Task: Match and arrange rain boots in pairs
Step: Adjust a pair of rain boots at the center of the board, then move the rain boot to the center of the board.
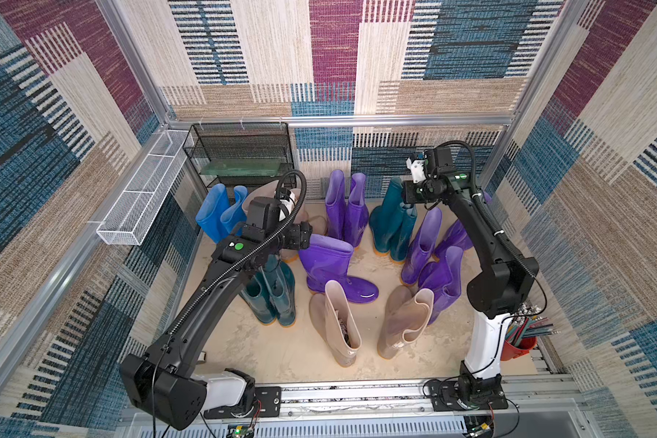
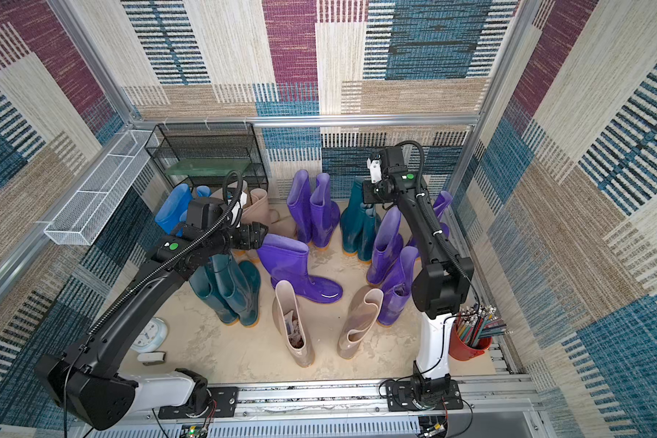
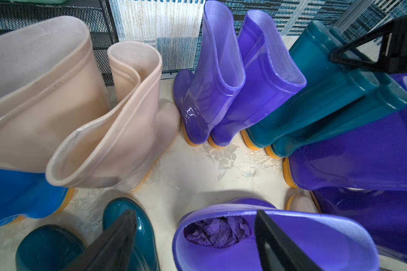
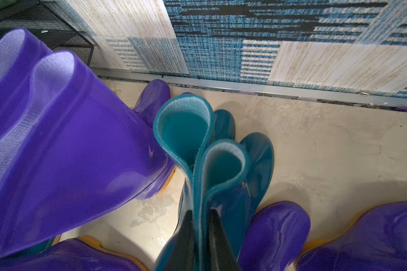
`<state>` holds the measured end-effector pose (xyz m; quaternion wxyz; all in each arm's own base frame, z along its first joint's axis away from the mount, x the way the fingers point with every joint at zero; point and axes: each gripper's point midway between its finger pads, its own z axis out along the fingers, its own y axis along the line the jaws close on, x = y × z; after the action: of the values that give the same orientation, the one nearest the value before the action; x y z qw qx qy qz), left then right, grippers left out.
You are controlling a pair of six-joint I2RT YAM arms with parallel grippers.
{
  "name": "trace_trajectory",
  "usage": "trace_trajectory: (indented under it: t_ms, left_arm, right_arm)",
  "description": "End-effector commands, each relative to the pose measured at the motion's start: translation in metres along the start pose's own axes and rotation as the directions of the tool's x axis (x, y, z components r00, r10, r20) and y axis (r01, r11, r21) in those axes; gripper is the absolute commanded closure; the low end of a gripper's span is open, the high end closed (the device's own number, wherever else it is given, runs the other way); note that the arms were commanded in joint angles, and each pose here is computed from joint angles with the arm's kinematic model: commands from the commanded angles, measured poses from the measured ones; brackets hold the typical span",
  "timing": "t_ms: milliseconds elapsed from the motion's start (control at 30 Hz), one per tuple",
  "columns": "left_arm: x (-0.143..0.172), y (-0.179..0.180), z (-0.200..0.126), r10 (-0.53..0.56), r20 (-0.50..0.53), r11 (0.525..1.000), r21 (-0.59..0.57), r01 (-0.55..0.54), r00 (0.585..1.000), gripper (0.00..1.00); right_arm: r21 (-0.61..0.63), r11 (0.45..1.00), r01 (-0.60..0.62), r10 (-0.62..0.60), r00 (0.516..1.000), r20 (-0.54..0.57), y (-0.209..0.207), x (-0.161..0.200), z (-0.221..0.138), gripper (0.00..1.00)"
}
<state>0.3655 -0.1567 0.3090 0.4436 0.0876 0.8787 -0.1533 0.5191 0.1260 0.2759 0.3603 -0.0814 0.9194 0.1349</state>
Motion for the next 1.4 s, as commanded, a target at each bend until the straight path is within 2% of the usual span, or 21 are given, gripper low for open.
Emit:
trace_trajectory:
  t_ms: [0, 233, 533, 600, 667, 733, 833, 1000, 1100, 1200, 1267, 1367]
  left_arm:
    - [-0.007, -0.003, 0.001, -0.015, 0.026, 1.0, 0.022, 0.015, 1.0, 0.19]
    - [-0.004, 0.0, 0.006, -0.029, 0.013, 0.999, 0.023, 0.028, 1.0, 0.19]
    - [-0.006, 0.001, 0.005, -0.046, 0.018, 0.998, 0.033, 0.045, 0.999, 0.19]
    - [-0.006, 0.001, 0.004, -0.047, 0.021, 0.998, 0.036, 0.046, 0.999, 0.2]
    - [-0.007, 0.002, 0.003, -0.051, 0.022, 0.998, 0.037, 0.05, 0.998, 0.19]
    - [-0.007, 0.002, 0.002, -0.055, 0.023, 0.998, 0.043, 0.054, 0.998, 0.19]
    - [-0.008, -0.001, 0.001, -0.063, 0.022, 0.996, 0.064, 0.061, 0.998, 0.2]
    - [-0.01, -0.006, -0.003, -0.068, 0.024, 0.993, 0.093, 0.066, 0.997, 0.19]
    - [-0.013, -0.022, -0.01, -0.078, 0.035, 0.981, 0.181, 0.07, 0.996, 0.18]
    - [-0.018, -0.05, -0.024, -0.091, 0.058, 0.936, 0.347, 0.065, 0.994, 0.17]
    - [-0.019, -0.073, -0.034, -0.098, 0.056, 0.882, 0.467, 0.061, 0.994, 0.17]
    - [-0.018, -0.087, -0.038, -0.096, 0.05, 0.852, 0.521, 0.056, 0.994, 0.17]
  right_arm:
    - [-0.097, 0.995, -0.002, 0.006, 0.999, 0.035, 0.019, -0.01, 0.008, 0.97]
    - [-0.241, 0.969, -0.059, 0.082, 0.993, 0.09, 0.063, -0.03, 0.012, 0.99]
    - [-0.312, 0.936, -0.161, 0.199, 0.976, 0.094, 0.062, -0.043, 0.017, 0.95]
    - [-0.319, 0.936, -0.15, 0.187, 0.978, 0.089, 0.06, -0.041, 0.015, 0.85]
    - [-0.28, 0.95, -0.135, 0.159, 0.985, 0.063, 0.054, -0.032, 0.014, 0.6]
    - [-0.236, 0.964, -0.126, 0.143, 0.988, 0.057, 0.049, -0.026, 0.007, 0.47]
    - [-0.163, 0.979, -0.12, 0.141, 0.982, 0.125, 0.043, -0.037, -0.028, 0.3]
    - [0.001, 0.984, -0.179, 0.173, 0.952, 0.252, 0.021, -0.043, -0.095, 0.18]
    - [0.087, 0.978, -0.19, 0.156, 0.942, 0.297, 0.007, -0.026, -0.121, 0.13]
    - [0.172, 0.96, -0.222, 0.163, 0.939, 0.304, -0.01, 0.007, -0.136, 0.04]
    - [0.21, 0.945, -0.251, 0.187, 0.94, 0.286, -0.021, 0.035, -0.142, 0.01]
    - [0.163, 0.953, -0.255, 0.213, 0.948, 0.236, -0.015, 0.065, -0.135, 0.0]
